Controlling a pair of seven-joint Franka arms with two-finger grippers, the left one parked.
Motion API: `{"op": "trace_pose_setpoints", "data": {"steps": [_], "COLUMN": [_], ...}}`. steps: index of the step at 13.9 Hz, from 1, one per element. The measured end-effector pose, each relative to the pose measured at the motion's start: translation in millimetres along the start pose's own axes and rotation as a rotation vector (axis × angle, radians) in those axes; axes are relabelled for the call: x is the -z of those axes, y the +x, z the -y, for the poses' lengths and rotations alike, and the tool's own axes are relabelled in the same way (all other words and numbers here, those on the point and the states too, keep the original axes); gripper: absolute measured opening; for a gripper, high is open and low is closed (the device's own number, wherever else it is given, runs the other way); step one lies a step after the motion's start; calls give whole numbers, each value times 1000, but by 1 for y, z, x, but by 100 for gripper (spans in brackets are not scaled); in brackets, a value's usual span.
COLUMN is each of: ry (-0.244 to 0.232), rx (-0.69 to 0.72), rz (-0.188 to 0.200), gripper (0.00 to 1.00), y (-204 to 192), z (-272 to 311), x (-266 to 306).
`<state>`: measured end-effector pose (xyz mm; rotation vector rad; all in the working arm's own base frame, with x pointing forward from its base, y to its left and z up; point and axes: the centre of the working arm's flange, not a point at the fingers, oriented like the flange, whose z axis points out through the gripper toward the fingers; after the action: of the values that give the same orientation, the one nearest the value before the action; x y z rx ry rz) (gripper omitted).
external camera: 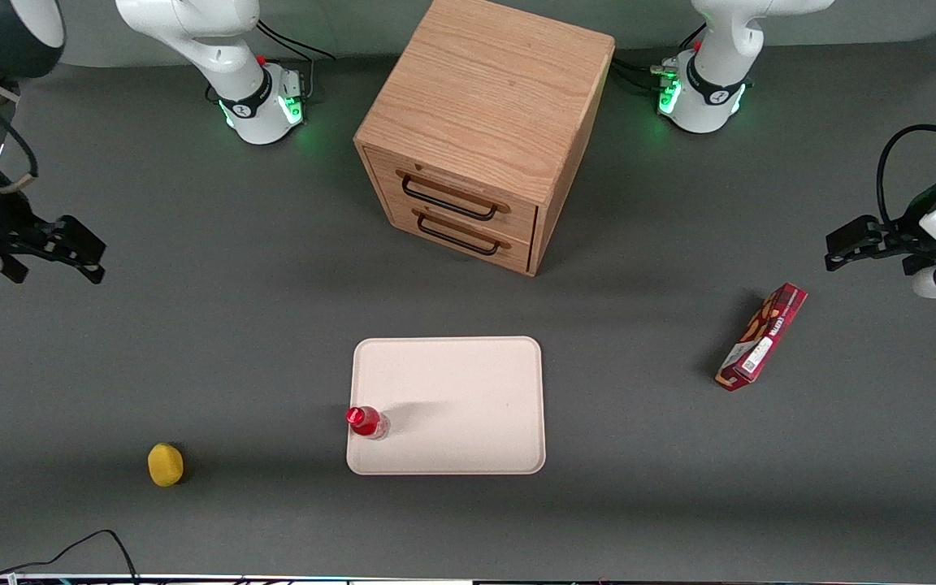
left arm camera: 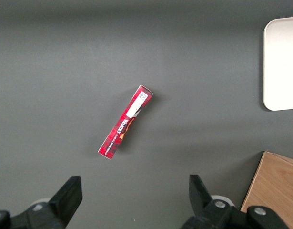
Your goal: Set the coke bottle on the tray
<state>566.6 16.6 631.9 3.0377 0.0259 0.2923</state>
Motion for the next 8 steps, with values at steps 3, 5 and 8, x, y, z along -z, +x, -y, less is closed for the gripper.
{"op": "trace_pose_setpoints", "data": {"steps": [3,5,8], "ry": [23,26,27], "rx": [19,28,30], "rz": [14,13,15], "gripper": [100,100,100], "y": [-2,-1,-2], "z": [-17,-11,-10], "x": [3,6,6]}}
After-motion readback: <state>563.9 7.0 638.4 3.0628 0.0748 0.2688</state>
